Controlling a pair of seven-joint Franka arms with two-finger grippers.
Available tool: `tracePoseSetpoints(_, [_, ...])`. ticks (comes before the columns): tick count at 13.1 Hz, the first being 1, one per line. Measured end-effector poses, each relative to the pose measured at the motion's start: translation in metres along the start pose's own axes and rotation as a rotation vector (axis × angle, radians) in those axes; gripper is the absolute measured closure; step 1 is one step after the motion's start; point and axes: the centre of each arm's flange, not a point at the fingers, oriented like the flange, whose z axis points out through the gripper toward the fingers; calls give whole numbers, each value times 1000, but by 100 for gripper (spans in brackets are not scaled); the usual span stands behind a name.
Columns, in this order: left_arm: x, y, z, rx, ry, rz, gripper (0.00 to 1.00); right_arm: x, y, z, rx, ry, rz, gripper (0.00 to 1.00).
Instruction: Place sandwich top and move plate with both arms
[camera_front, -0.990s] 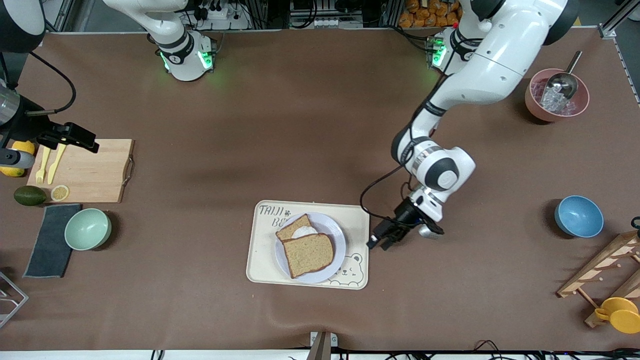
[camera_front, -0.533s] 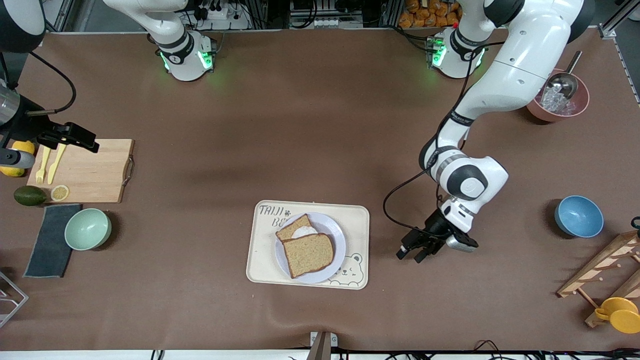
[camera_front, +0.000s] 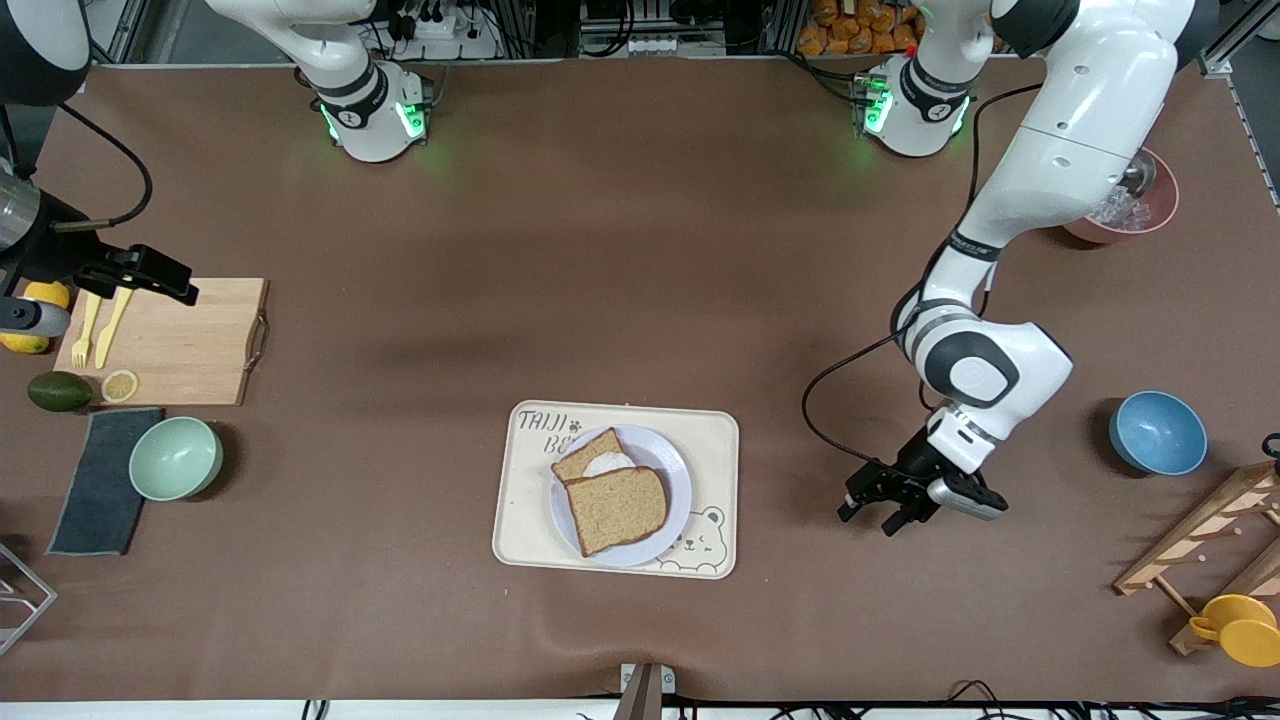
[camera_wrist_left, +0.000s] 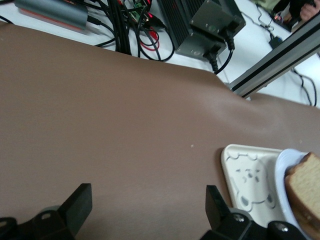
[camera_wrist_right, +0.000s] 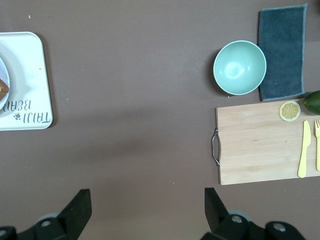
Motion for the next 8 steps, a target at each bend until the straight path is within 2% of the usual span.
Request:
tracePoseSetpoints(4, [10, -37, -24, 58, -50, 149, 0, 0, 0, 0, 0, -1, 0, 0])
tracePoseSetpoints(6, [18, -53, -38, 52, -80, 188, 0, 0, 0, 0, 0, -1, 0, 0])
tracePoseSetpoints(8, [33, -67, -55, 50, -143, 217, 0, 0, 0, 0, 0, -1, 0, 0])
